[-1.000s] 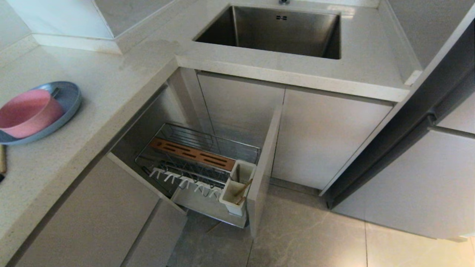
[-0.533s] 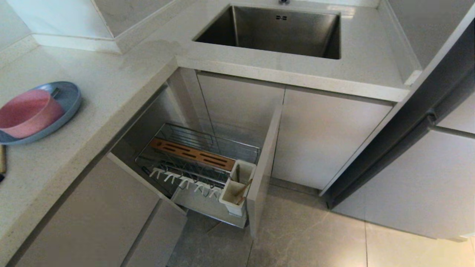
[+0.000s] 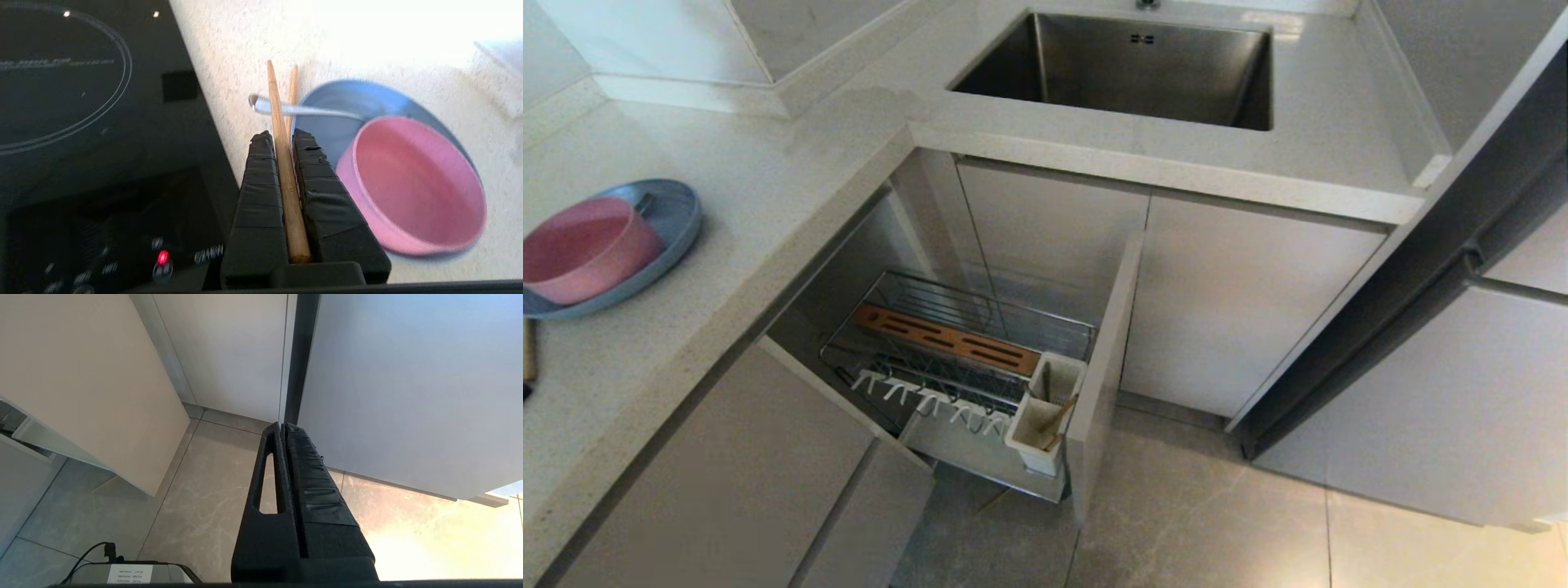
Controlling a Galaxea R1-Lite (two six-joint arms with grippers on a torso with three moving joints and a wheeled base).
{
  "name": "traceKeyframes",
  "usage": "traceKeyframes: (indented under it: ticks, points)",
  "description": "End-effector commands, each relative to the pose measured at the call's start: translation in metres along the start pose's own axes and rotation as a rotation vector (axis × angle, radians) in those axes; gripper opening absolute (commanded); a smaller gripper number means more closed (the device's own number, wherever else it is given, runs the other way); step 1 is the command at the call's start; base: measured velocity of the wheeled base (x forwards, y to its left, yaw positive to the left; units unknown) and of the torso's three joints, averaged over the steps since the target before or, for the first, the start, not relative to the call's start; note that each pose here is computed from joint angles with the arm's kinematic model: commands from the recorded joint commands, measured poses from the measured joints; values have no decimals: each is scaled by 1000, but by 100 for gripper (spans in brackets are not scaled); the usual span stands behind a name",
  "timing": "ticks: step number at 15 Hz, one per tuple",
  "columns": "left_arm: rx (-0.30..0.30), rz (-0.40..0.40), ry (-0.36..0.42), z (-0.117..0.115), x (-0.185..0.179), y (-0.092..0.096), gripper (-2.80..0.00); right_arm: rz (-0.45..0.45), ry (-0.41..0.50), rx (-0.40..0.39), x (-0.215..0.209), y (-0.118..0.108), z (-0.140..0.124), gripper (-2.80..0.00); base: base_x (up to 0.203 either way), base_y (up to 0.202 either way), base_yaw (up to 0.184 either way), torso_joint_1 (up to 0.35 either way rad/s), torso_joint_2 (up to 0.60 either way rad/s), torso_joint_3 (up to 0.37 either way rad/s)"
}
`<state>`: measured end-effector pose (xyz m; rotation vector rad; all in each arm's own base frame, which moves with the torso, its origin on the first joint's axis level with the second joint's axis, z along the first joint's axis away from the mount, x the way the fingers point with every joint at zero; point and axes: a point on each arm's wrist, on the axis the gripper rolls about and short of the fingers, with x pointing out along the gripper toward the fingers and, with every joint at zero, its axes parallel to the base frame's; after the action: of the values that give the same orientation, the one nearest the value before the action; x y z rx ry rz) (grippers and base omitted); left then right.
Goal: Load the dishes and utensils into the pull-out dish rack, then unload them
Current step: Take the chopsticks out of the cupboard
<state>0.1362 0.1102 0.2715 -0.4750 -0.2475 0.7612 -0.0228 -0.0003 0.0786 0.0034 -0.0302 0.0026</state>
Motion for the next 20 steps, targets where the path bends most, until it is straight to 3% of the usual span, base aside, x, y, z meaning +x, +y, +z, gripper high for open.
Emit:
traceKeyframes:
  ticks: [1,7,13,17,20]
  points:
    - [-3,6,4,-8,8,3,-280,0,7,0,1,0,-2,-280,0,0,0,0,0,0]
    - [-7,-23,-86,-15,11,12,-280,0,7,0,1,0,-2,-280,0,0,0,0,0,0]
    - [32,18,4,-44,20,25,-280,0,9,0,1,0,-3,-280,0,0,0,0,0,0]
    - [32,-67,46,-60,15,21,-280,0,9,0,1,0,-3,-280,0,0,0,0,0,0]
    - [31,-77,41,-61,13,20,-280,0,7,0,1,0,-2,-280,0,0,0,0,0,0]
